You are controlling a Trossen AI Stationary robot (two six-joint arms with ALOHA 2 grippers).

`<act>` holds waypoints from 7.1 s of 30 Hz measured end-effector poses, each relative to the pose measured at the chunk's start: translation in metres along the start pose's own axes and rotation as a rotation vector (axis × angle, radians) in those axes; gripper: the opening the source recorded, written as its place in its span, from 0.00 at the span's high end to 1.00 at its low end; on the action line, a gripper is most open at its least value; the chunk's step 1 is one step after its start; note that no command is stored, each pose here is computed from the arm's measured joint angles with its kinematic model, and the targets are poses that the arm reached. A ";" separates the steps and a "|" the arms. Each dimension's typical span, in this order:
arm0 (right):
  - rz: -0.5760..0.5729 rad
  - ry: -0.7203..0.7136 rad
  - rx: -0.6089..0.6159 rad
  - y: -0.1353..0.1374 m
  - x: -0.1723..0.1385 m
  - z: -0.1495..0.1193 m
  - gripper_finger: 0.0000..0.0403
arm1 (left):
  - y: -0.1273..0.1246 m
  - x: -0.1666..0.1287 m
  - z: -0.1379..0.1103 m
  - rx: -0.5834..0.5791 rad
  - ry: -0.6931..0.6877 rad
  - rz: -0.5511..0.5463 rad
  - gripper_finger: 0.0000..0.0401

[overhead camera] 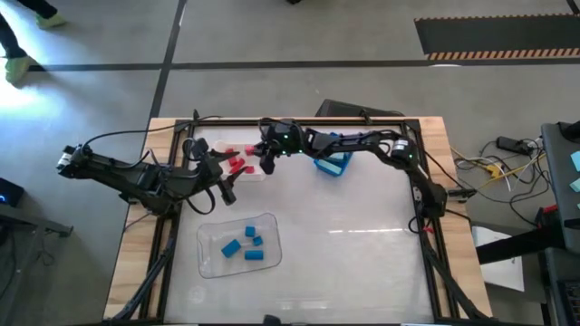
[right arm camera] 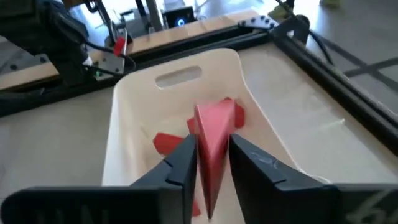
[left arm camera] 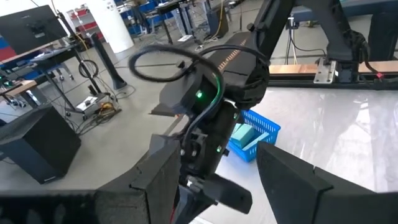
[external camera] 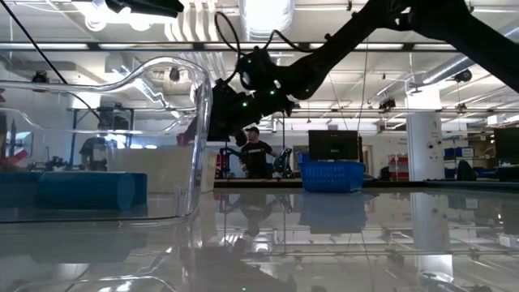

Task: Sort & place blocks by color
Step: Put the red block into the white bin, then return to Home Position

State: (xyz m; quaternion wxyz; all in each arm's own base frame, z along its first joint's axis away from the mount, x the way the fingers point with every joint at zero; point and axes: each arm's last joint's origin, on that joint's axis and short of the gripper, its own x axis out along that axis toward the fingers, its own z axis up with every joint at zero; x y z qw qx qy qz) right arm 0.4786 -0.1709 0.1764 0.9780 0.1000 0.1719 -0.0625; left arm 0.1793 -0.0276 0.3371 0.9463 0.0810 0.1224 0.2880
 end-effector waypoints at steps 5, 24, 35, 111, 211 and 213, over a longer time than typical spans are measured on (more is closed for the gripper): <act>0.026 0.010 0.002 0.001 0.004 0.004 0.71 | 0.000 0.000 0.000 0.000 0.001 0.000 0.51; 0.179 0.038 -0.227 0.069 -0.082 0.017 0.65 | -0.007 -0.002 -0.051 0.115 0.162 -0.268 0.53; 0.191 -0.071 -0.309 0.084 -0.188 -0.033 0.72 | 0.005 -0.011 -0.101 0.085 -0.009 -0.391 0.74; 0.144 -0.489 -0.124 0.082 -0.371 -0.150 0.91 | 0.019 -0.026 -0.184 -0.307 -0.175 -0.488 0.98; 0.143 -0.483 -0.123 0.082 -0.371 -0.150 0.91 | 0.019 -0.026 -0.184 -0.308 -0.177 -0.488 0.98; 0.143 -0.483 -0.123 0.082 -0.371 -0.150 0.91 | 0.019 -0.026 -0.184 -0.308 -0.176 -0.488 0.98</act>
